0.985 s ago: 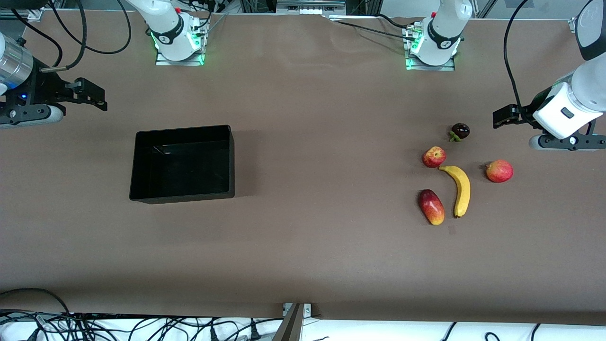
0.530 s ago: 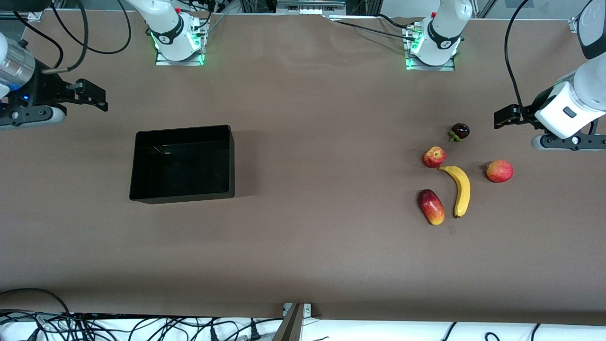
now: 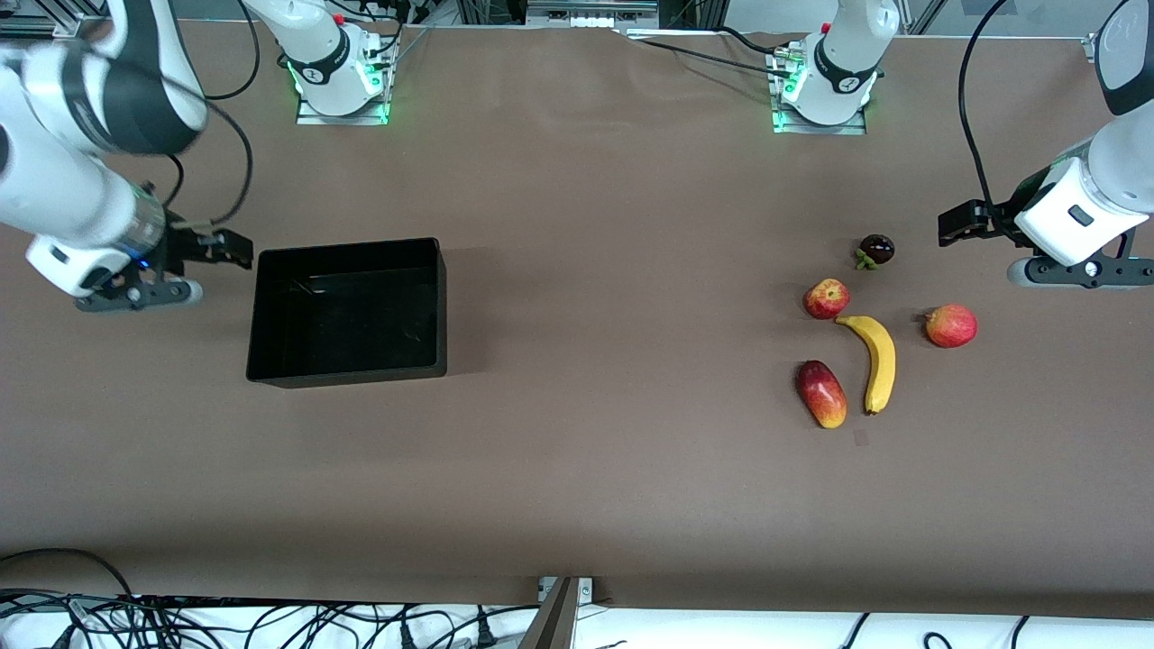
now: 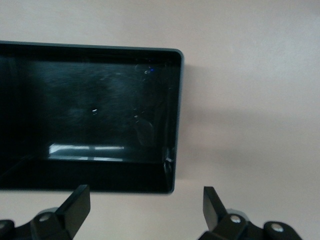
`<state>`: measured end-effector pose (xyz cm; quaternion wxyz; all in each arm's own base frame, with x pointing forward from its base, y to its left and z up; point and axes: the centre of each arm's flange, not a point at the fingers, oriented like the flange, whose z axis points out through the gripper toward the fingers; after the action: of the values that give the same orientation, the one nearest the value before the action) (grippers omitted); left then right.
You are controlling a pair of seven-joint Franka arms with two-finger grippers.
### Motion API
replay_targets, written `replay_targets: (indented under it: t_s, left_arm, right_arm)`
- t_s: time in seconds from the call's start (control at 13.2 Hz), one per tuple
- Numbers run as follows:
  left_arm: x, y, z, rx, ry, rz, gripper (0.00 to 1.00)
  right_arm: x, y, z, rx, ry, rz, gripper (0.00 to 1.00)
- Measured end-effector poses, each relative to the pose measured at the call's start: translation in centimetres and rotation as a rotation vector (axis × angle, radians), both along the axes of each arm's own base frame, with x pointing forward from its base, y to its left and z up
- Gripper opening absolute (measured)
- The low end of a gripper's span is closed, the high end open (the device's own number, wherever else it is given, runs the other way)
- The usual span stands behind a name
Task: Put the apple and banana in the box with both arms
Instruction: 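Hold the black box wall with the right gripper and slide it along the table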
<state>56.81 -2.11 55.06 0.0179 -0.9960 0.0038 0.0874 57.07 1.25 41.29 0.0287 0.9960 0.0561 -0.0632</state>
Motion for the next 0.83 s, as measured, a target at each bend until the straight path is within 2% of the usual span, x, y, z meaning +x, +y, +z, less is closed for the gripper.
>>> replay_targets:
  t_s: [0.3, 0.61, 0.68, 0.76, 0.83]
  left_arm:
    - [0.4, 0.0, -0.2, -0.001, -0.013, -0.001, 1.00]
    - [0.7, -0.1, -0.8, -0.001, -0.010, -0.002, 1.00]
    - [0.7, -0.1, -0.8, -0.001, -0.014, -0.002, 1.00]
    - [0.8, -0.1, -0.7, -0.002, -0.016, -0.003, 1.00]
    - [0.8, -0.1, -0.7, -0.002, -0.019, -0.003, 1.00]
  right_arm:
    - [-0.4, -3.5, -9.8, -0.006, 0.010, -0.051, 1.00]
    - [-1.1, -4.7, -15.3, -0.011, 0.029, -0.069, 0.96]
    - [-1.3, -5.1, -16.5, -0.012, 0.035, -0.075, 0.89]
    - [-1.5, -5.4, -17.6, -0.013, 0.042, -0.080, 0.89]
    - [-1.5, -5.7, -18.2, -0.014, 0.048, -0.084, 0.79]
